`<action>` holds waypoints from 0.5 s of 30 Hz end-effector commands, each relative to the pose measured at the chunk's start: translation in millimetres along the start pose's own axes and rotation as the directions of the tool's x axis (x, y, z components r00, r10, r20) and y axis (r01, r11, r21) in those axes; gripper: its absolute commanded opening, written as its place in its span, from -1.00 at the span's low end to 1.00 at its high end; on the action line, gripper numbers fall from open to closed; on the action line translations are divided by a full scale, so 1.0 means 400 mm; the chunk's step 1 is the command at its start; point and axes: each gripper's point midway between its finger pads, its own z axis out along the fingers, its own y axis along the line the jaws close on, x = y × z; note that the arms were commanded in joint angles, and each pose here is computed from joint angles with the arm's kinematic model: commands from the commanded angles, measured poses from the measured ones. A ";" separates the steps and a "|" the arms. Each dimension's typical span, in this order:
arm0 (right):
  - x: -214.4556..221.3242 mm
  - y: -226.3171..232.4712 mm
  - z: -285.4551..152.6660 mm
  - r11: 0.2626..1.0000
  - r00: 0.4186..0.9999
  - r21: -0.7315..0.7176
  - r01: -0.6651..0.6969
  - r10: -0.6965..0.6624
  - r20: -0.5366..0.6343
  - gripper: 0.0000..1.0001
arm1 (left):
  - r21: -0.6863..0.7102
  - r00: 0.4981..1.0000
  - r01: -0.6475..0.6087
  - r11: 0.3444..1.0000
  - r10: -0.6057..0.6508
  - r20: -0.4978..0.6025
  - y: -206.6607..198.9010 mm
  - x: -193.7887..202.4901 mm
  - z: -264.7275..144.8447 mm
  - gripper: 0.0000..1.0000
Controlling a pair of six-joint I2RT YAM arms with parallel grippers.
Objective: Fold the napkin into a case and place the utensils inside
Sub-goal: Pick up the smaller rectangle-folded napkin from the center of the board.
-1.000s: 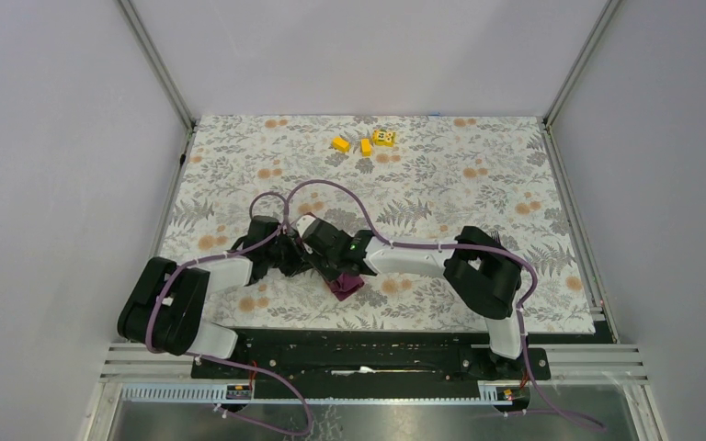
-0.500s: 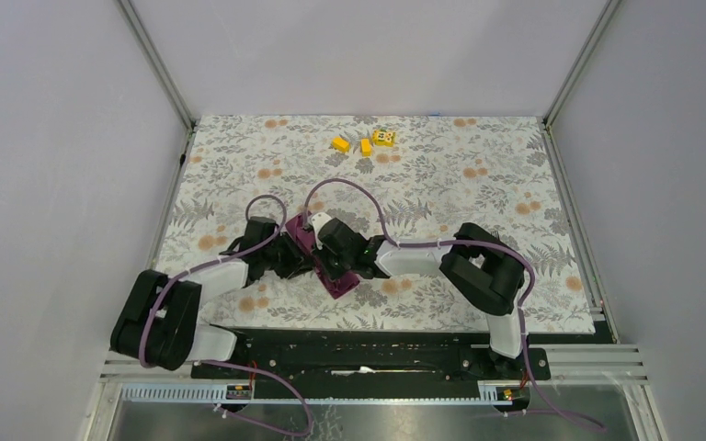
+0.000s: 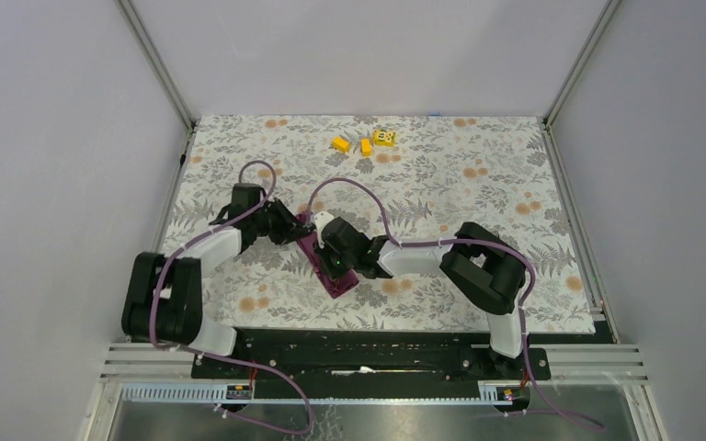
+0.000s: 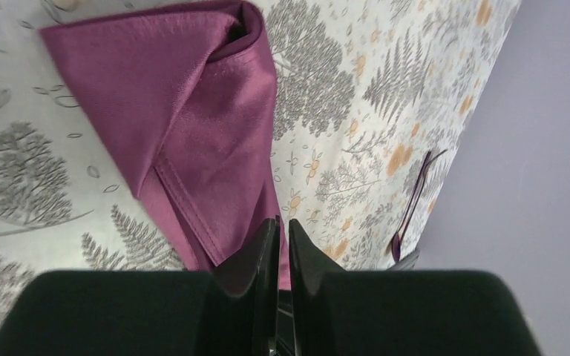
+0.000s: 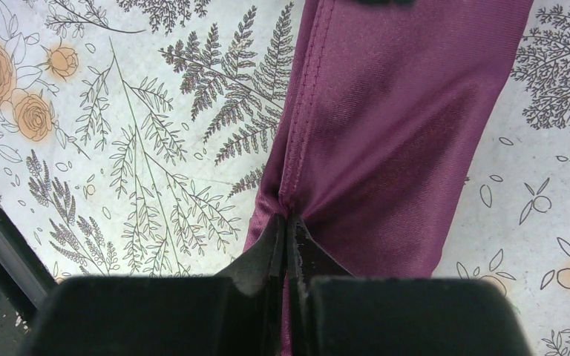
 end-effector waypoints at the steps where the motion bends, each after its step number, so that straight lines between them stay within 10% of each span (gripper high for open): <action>1: 0.057 -0.013 -0.012 1.000 0.997 0.005 0.009 -0.009 -0.074 -0.94 | 0.160 0.995 -0.040 0.986 0.054 -0.081 -0.066 0.020 0.048 -0.77; 9: 0.021 0.006 -0.051 0.998 0.993 -0.004 0.056 -0.056 -0.101 -0.62 | -0.111 0.998 -0.032 0.993 0.027 -0.049 0.130 0.036 0.101 -1.00; 15: -0.035 0.036 -0.100 0.984 0.982 0.070 0.165 -0.157 -0.104 0.42 | -0.219 0.998 -0.005 0.976 -0.008 -0.058 0.238 0.058 0.099 -1.00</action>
